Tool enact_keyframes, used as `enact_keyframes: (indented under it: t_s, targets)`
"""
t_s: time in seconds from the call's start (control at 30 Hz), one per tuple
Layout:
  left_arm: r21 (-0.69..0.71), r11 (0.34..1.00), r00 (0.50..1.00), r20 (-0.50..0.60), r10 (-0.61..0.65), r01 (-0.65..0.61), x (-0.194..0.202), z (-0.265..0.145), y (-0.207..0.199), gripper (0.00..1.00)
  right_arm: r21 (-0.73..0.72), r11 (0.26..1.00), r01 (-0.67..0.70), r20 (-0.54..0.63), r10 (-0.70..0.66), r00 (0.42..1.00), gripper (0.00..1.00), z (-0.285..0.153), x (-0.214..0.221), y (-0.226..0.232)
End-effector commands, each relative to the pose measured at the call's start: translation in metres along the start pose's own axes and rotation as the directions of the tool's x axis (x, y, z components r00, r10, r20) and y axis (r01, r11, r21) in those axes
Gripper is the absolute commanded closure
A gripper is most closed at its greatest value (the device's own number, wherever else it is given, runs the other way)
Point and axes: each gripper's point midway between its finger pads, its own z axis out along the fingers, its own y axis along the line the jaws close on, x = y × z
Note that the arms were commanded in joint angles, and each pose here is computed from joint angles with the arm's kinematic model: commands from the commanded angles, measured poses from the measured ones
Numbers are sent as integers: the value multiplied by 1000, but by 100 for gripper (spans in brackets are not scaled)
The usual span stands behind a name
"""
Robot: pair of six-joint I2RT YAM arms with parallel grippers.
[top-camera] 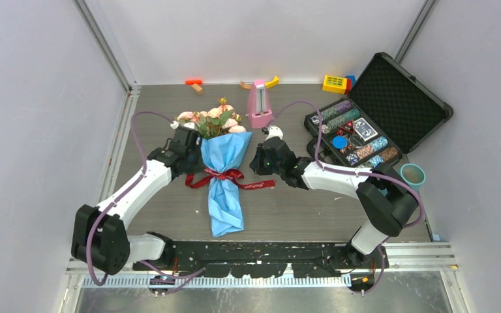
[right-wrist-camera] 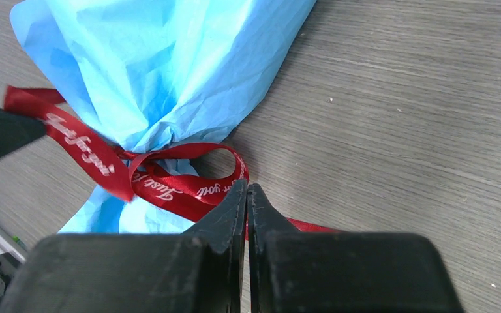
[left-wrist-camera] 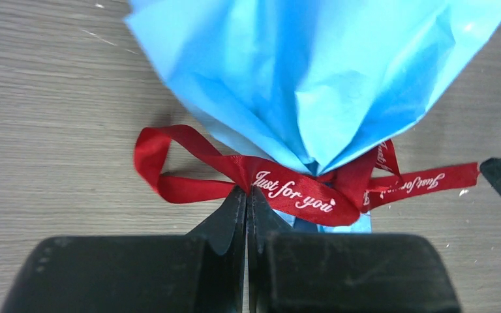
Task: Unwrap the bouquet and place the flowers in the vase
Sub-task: Untie the ribbon from the wrapping paper.
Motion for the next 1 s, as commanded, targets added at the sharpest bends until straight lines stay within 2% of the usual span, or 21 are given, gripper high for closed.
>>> enact_keyframes:
  t_s: [0.0, 0.2, 0.4, 0.43, 0.47, 0.67, 0.7, 0.83, 0.97]
  targets:
    - [-22, 997, 996, 46, -79, 80, -12, -14, 26, 100, -79, 996, 28, 38, -25, 999, 93, 1, -20, 22]
    - [-89, 970, 973, 70, -222, 228, -14, -23, 76, 100, -129, 988, 88, 15, -87, 996, 90, 5, -12, 38]
    - [-136, 927, 934, 124, -334, 350, -17, -33, 115, 100, -188, 969, 162, 0, -164, 986, 79, 6, 2, 63]
    - [-133, 925, 931, 131, -339, 356, -18, -34, 116, 98, -196, 966, 171, -8, -176, 984, 77, 6, 7, 67]
    - [-127, 926, 931, 133, -340, 356, -20, -34, 115, 91, -208, 961, 182, -7, -187, 982, 75, 6, 10, 74]
    - [-41, 933, 932, 81, -353, 357, -17, -31, 98, 37, -235, 951, 200, -21, -211, 977, 66, 14, 20, 91]
    - [-10, 930, 928, 69, -367, 369, -16, -30, 91, 31, -236, 951, 201, -21, -211, 977, 65, 16, 21, 93]
    - [125, 907, 913, 22, -408, 402, -12, -25, 62, 23, -240, 950, 202, -17, -212, 977, 61, 23, 19, 97]
    - [194, 910, 928, -6, -371, 366, -8, -22, 32, 19, -240, 948, 207, -12, -216, 976, 60, 27, 16, 101]
